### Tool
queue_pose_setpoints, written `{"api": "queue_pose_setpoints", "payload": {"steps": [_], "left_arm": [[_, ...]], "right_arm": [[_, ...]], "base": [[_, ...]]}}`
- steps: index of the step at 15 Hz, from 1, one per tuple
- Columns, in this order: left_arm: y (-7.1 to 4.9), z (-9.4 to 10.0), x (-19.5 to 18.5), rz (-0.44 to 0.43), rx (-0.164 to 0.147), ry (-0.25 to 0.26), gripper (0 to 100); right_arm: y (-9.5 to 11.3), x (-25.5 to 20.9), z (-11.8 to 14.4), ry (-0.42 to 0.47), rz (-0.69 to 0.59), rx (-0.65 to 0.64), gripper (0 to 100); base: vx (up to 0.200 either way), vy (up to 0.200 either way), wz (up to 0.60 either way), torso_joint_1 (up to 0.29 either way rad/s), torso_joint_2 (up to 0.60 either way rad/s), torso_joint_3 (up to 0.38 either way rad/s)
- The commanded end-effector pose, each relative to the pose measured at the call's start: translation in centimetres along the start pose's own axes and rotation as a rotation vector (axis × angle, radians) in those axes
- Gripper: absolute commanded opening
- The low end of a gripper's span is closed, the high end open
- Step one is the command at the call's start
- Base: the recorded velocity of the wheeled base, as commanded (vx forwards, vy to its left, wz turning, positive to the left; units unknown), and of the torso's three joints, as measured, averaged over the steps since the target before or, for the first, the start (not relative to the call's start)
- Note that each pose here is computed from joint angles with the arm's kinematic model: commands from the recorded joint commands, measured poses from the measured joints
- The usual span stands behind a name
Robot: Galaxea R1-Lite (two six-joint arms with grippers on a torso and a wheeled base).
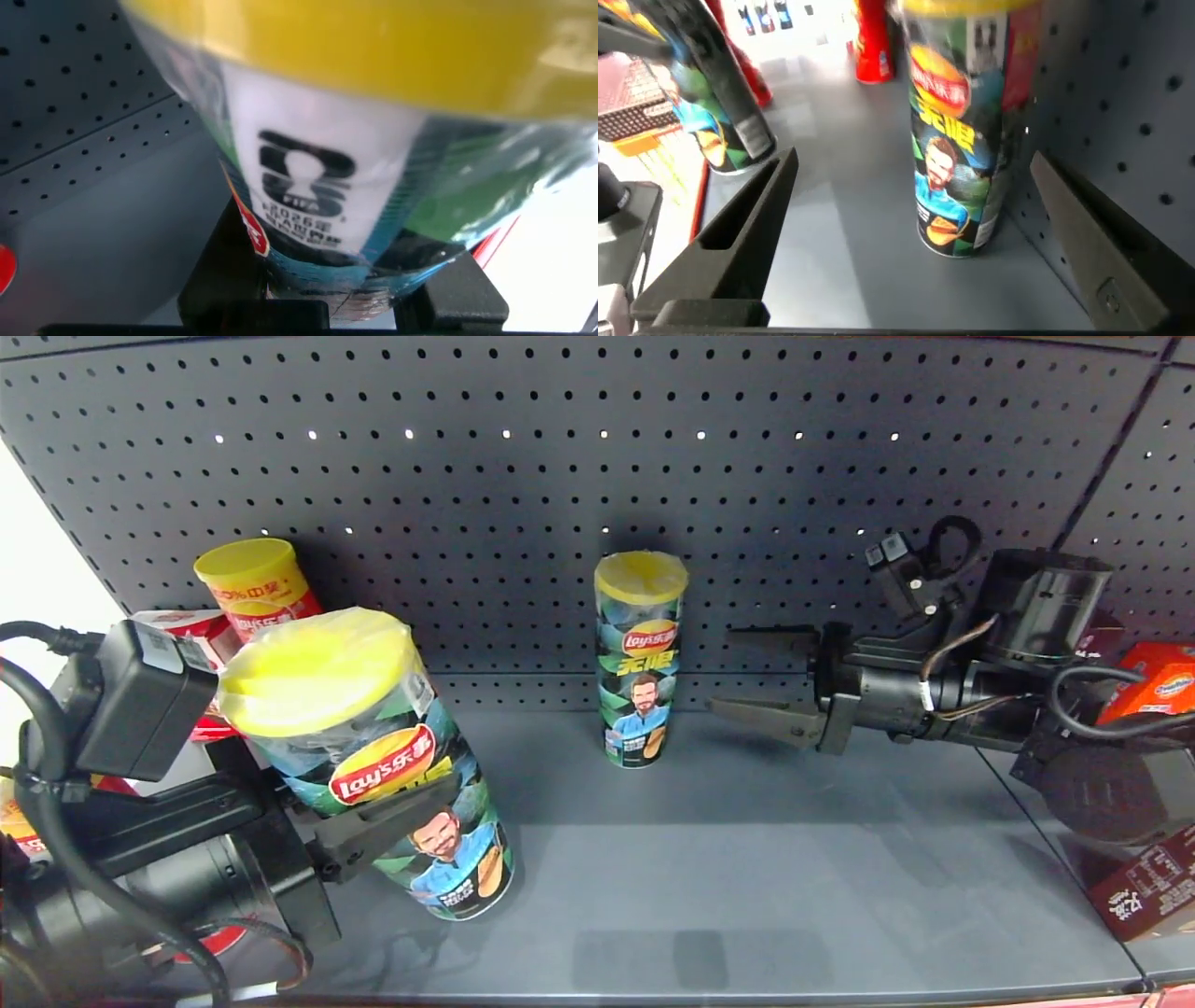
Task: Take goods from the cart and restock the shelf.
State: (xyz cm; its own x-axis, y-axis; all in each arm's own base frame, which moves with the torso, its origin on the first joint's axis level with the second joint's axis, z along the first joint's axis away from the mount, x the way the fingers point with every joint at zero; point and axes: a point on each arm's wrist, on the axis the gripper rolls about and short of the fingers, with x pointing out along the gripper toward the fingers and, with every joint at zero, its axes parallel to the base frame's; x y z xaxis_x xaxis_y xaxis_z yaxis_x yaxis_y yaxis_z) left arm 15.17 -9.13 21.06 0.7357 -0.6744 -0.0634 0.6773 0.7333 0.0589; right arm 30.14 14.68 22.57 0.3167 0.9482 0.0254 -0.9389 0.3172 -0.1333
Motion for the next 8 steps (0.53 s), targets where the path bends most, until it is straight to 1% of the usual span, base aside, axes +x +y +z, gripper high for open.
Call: {"api": "queue_pose_setpoints", "payload": {"steps": [1,2,4,8], "left_arm": [[0.1,-0.1,0.0,0.003,-0.001,0.004,0],[0.1,-0.2,0.3,0.006,-0.004,0.013,0],[0.2,-0.2,0.4,0.006,-0.004,0.013,0],[0.2,-0.3,0.5,0.007,-0.007,0.021,0]], "right_arm": [[-1.0,1.3,-1.4,0.017,0.010,0.020,100],[-1.4,1.8,-1.9,0.021,0.012,0.020,100],[-2.2,2.7,-3.0,0.028,0.027,0.000,100],[-2.6,3.5,-3.8,0.023,0.067,0.000,100]], "base": [[0.000,0.000,0.00,0.000,0.00,0.000],[0.000,0.000,0.00,0.000,0.00,0.000],[0.000,0.000,0.00,0.000,0.00,0.000],[0.000,0.000,0.00,0.000,0.00,0.000]]}}
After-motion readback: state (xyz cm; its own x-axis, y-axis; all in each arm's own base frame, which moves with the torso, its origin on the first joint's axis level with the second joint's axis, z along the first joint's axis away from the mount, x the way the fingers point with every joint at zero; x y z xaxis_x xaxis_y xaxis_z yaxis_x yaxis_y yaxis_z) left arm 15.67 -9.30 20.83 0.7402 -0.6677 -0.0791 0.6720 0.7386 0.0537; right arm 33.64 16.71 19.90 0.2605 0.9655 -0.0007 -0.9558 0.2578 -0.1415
